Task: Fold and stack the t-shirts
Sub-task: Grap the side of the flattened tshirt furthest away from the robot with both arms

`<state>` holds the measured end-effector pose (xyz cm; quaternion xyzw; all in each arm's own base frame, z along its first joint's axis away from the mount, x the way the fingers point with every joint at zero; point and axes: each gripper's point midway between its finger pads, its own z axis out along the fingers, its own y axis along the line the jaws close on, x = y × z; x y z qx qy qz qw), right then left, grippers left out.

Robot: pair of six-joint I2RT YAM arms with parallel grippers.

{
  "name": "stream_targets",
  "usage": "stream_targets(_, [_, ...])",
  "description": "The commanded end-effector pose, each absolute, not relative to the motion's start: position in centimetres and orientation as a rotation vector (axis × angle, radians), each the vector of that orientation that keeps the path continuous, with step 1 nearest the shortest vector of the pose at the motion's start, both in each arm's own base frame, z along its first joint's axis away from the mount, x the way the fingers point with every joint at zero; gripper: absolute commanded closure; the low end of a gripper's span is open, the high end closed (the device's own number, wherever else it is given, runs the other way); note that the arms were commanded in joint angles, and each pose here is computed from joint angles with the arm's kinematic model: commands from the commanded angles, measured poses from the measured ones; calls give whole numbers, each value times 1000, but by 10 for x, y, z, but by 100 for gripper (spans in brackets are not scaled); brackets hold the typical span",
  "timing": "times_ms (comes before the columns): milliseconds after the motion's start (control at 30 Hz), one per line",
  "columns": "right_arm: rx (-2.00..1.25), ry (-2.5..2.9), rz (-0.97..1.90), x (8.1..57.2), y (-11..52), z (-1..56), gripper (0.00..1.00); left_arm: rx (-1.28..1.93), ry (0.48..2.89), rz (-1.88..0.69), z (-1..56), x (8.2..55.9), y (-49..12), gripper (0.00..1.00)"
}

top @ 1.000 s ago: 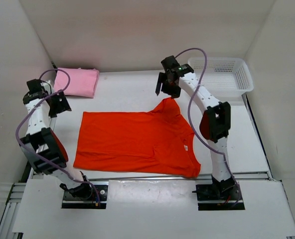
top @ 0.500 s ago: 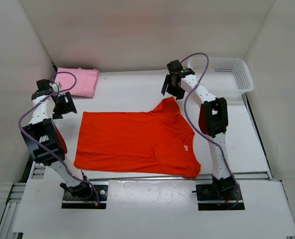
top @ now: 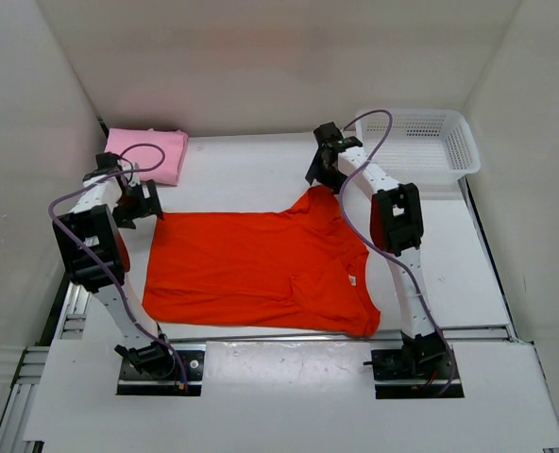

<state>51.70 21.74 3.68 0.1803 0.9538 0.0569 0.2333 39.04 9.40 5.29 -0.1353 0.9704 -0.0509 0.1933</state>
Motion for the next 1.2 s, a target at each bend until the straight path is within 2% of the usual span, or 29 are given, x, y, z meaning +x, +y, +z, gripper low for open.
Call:
stream_targets(0, [546,2600,108,524,209,37,25,-285,2676,-113,66,416,78,0])
stream_targets(100, [521,2672,150,515,217,25,28,-262,2692,-57,59,427,76,0])
stream_targets(167, [532,2699,161,509,219,21,37,-271,2706,-24,52,428,81,0])
stream_targets(333, [560,2744,153,501,214,8,66,-290,2752,35,32,428,90,0])
stream_targets(367, [571,2754,187,499,218,8,76,-288,2760,17,28,428,88,0])
stream_targets(433, [603,2766,207,498,215,4,83,-279,2788,10,16,426,83,2])
stream_targets(500, [599,2758,233,499,218,8,90,-262,2816,3,8,421,76,19])
stream_targets(567, [593,2742,263,500,220,14,96,-232,2840,-4,2,416,65,31])
stream_targets(733, [530,2730,284,496,219,30,100,-225,2847,-58,-2,416,59,64])
stream_targets(767, [515,2722,288,496,219,34,100,-225,2847,-58,-2,416,59,79])
stream_targets(867, [432,2723,285,489,220,42,100,-224,2835,-56,3,417,59,90])
stream_targets(967, [310,2696,300,484,229,60,100,-217,2800,-66,20,419,57,90])
stream_targets(1067, [198,2632,311,473,237,101,100,-213,2770,-62,36,415,57,90])
stream_targets(1133, [156,2628,286,458,233,109,100,-215,2708,-6,65,409,62,90])
stream_targets(1167, [141,2575,309,450,235,135,100,-216,2681,12,77,407,64,90])
